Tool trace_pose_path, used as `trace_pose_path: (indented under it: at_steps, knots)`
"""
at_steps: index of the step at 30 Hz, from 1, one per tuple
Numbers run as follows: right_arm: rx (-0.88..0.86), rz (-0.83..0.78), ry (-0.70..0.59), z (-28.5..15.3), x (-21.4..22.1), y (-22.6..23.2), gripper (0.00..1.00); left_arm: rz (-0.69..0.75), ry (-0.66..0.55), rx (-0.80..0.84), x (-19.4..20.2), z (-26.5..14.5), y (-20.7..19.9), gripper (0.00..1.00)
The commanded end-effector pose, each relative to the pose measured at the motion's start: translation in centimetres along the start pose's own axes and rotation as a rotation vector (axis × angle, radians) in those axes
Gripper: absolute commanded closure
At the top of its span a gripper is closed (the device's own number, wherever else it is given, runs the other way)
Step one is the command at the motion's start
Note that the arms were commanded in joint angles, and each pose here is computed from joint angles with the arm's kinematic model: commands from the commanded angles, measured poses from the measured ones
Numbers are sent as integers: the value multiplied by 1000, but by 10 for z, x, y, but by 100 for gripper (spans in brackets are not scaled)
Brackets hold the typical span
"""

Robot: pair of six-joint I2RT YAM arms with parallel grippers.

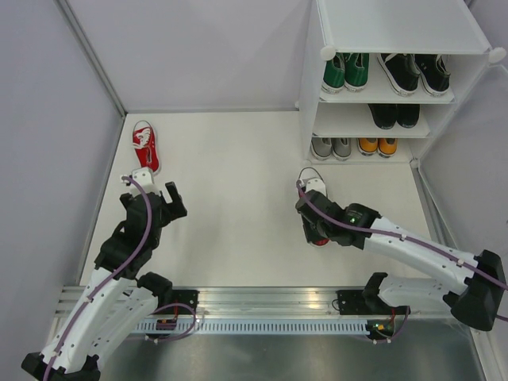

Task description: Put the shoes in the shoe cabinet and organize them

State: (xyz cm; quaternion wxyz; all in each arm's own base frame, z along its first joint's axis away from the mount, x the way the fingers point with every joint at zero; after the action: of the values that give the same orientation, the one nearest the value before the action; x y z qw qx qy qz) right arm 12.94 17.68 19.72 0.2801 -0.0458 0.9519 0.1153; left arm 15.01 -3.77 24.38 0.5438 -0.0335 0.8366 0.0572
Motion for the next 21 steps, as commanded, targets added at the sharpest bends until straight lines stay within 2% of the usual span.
trace_pose_path:
  at_steps: [1,8,12,14,16,17,21]
  knots:
    - [85,62,-109,-28,-22,-18,99,17,-28,-18,-5,2,1,4]
    - [119,100,-189,-43,-69,-45,99,18,-25,-18,-5,3,1,4]
    - [90,121,-261,-47,-116,-52,99,19,-24,-20,-4,3,1,4]
    - [86,82,-300,-45,-143,-52,99,18,-27,-20,-4,2,2,4]
    - [120,72,-324,-34,-164,-60,99,14,-29,-25,-4,2,2,4]
    - [137,55,-385,-34,-181,-65,99,11,-30,-30,-4,2,3,4]
    - [153,38,-393,-10,-215,-85,99,8,-38,-27,-4,0,3,4]
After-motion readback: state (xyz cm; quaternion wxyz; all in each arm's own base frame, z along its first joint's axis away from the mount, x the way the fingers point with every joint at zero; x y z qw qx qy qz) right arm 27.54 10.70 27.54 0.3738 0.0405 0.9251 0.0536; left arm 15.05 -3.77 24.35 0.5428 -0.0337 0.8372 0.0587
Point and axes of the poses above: each gripper's point midway between its finger pads, its own z axis out along the fingers, its own y axis along the line the jaws close on, x = y × z, the point moved 9 cm from there along -z, back along the fingers, and after that the axes turned 12 degrees about z, right-handed, at the moved point
